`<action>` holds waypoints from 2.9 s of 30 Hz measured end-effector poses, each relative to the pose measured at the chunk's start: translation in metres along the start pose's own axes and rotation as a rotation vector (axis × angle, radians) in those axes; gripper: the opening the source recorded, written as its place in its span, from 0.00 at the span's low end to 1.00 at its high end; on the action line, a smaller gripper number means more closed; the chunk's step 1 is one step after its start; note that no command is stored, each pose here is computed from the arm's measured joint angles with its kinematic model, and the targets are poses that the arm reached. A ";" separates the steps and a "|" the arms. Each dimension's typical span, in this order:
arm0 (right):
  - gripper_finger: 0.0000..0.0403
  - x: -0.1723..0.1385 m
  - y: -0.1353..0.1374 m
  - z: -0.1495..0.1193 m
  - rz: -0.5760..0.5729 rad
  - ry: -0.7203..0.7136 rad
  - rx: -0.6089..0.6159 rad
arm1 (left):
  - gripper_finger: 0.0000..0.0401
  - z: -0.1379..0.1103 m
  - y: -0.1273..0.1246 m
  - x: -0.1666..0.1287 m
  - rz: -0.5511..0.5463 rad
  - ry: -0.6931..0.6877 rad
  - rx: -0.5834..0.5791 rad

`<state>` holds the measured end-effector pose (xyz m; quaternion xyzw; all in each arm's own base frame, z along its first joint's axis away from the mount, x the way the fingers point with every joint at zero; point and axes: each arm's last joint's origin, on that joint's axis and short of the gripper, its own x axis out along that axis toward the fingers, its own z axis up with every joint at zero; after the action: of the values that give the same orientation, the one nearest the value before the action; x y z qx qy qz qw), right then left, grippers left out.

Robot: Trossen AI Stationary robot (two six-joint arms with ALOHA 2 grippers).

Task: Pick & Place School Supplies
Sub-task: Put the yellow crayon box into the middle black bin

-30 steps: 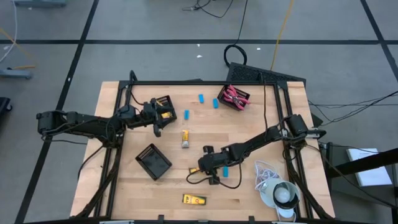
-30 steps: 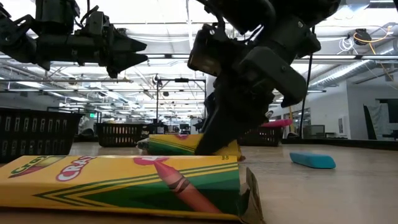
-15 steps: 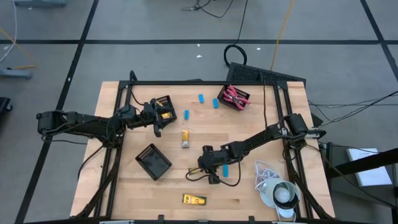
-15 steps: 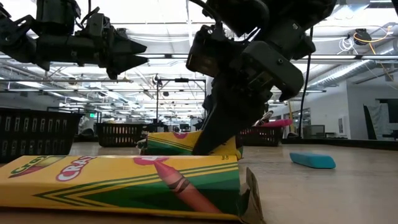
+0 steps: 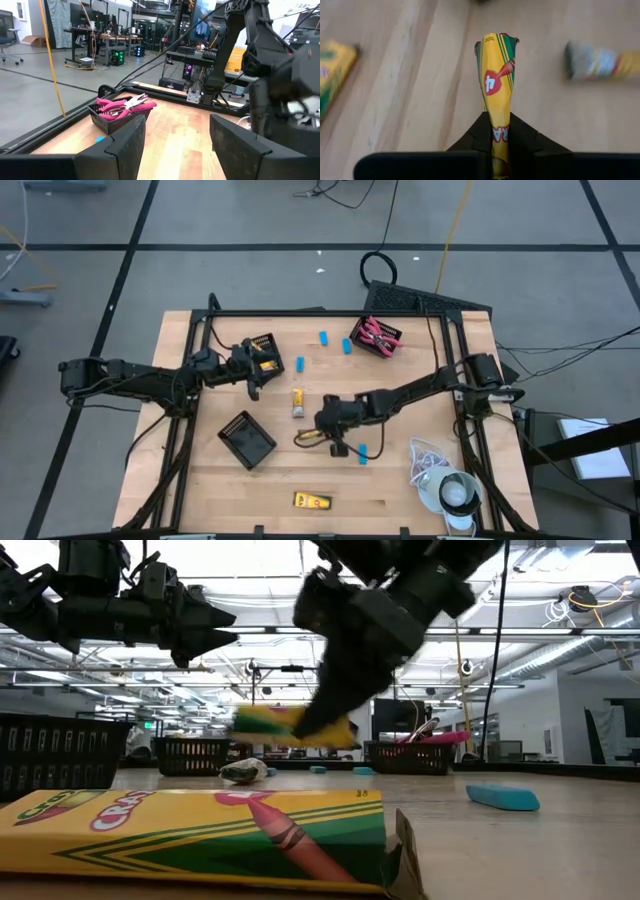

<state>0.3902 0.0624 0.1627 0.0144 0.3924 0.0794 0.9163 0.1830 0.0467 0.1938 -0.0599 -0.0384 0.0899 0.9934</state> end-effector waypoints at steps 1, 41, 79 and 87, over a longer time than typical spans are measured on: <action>0.06 -0.001 -0.004 0.004 -0.005 -0.012 -0.003 | 0.56 0.000 0.000 0.000 0.000 0.002 0.000; 0.06 -0.049 -0.152 0.061 -0.195 -0.294 0.061 | 0.56 -0.011 0.054 -0.027 0.494 0.200 -0.135; 0.06 -0.039 -0.124 0.058 -0.132 -0.208 -0.017 | 0.00 -0.052 0.082 -0.044 0.980 0.462 -0.311; 0.06 -0.038 -0.121 0.058 -0.125 -0.197 -0.027 | 0.00 -0.070 0.077 -0.033 0.878 0.539 -0.353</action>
<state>0.4221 -0.0609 0.2191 -0.0147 0.2992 0.0257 0.9537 0.1432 0.1076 0.1123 -0.2569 0.2317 0.4700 0.8120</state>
